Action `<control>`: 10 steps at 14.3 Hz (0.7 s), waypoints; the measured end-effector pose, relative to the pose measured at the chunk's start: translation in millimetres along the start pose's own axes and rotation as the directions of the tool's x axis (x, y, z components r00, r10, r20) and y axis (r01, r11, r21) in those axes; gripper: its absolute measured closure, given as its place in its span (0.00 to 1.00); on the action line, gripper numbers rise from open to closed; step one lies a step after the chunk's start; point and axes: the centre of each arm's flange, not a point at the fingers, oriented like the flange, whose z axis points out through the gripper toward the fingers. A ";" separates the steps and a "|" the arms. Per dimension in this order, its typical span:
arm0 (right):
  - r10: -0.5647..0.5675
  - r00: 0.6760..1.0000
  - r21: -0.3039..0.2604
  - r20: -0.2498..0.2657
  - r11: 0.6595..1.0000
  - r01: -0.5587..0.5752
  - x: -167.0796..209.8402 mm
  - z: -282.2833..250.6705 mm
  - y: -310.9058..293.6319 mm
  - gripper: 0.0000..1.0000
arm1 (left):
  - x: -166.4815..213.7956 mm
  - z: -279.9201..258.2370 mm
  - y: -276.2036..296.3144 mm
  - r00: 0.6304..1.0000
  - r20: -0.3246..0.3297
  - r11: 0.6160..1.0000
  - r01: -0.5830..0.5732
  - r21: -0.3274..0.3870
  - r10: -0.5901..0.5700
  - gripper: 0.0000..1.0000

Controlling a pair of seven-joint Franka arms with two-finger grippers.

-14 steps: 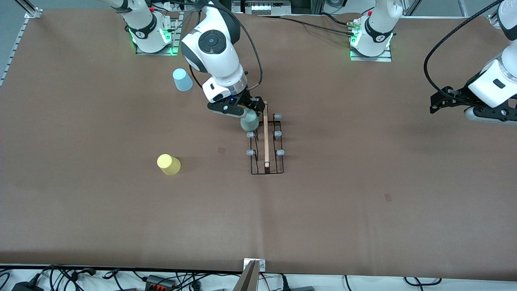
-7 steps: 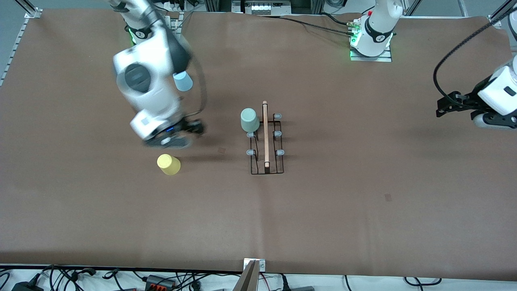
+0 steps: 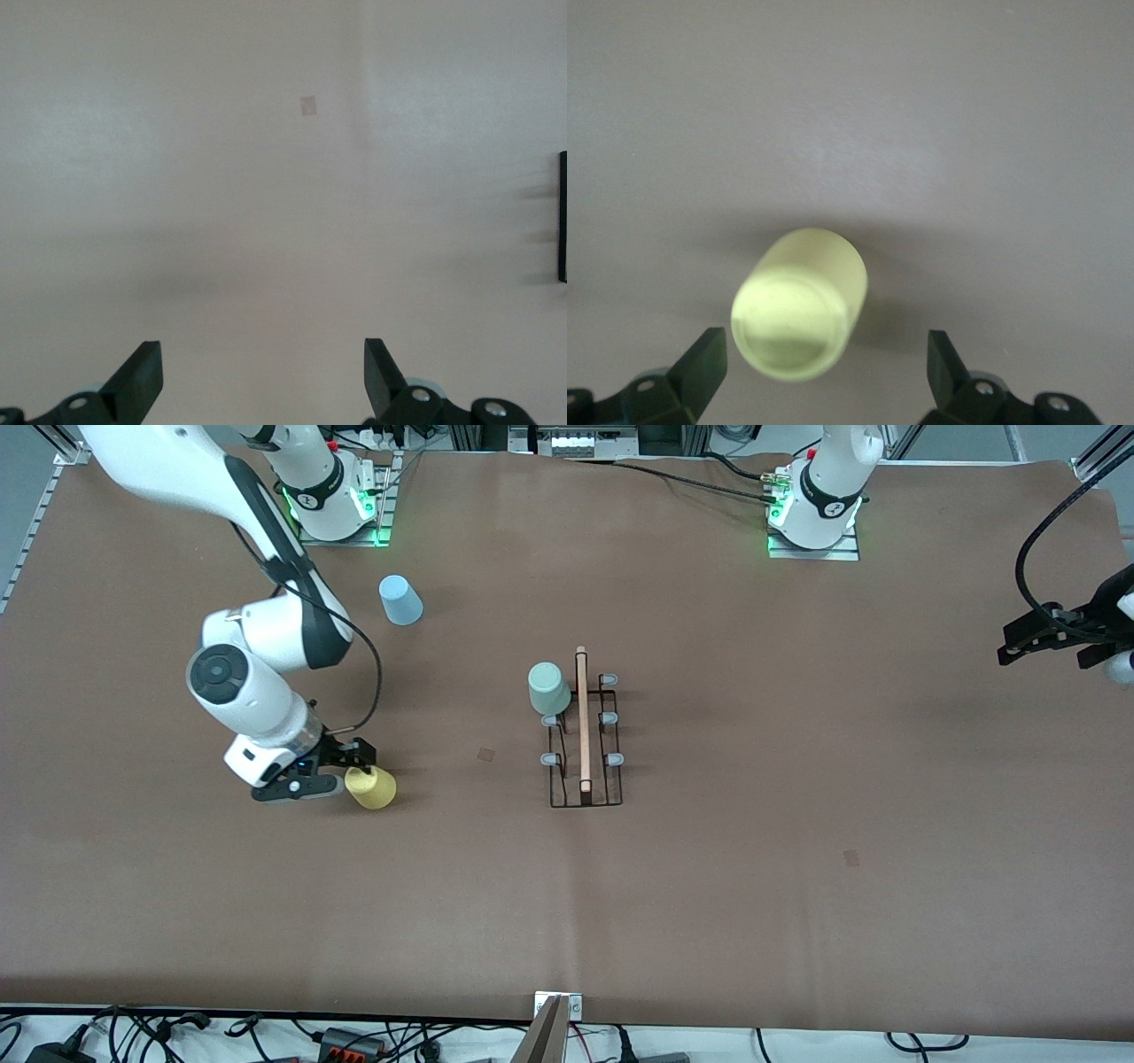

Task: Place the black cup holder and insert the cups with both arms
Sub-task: 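Move the right gripper to the yellow cup and grasp it, then carry the yellow cup to the rack and lower it onto a peg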

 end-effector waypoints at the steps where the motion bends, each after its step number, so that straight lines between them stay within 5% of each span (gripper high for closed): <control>1: -0.009 1.000 0.003 -0.005 1.000 0.009 0.0 4.8 -3.2 0.00 | 0.0 0.0 0.3 1.000 0.000 1.000 0.000 -0.004 0.000 0.00; 10: -0.032 0.999 0.013 -0.002 0.999 0.032 -4.2 33.8 -11.6 0.00 | 0.8 -7.7 3.9 1.000 -0.018 1.000 -0.005 -0.016 0.005 0.00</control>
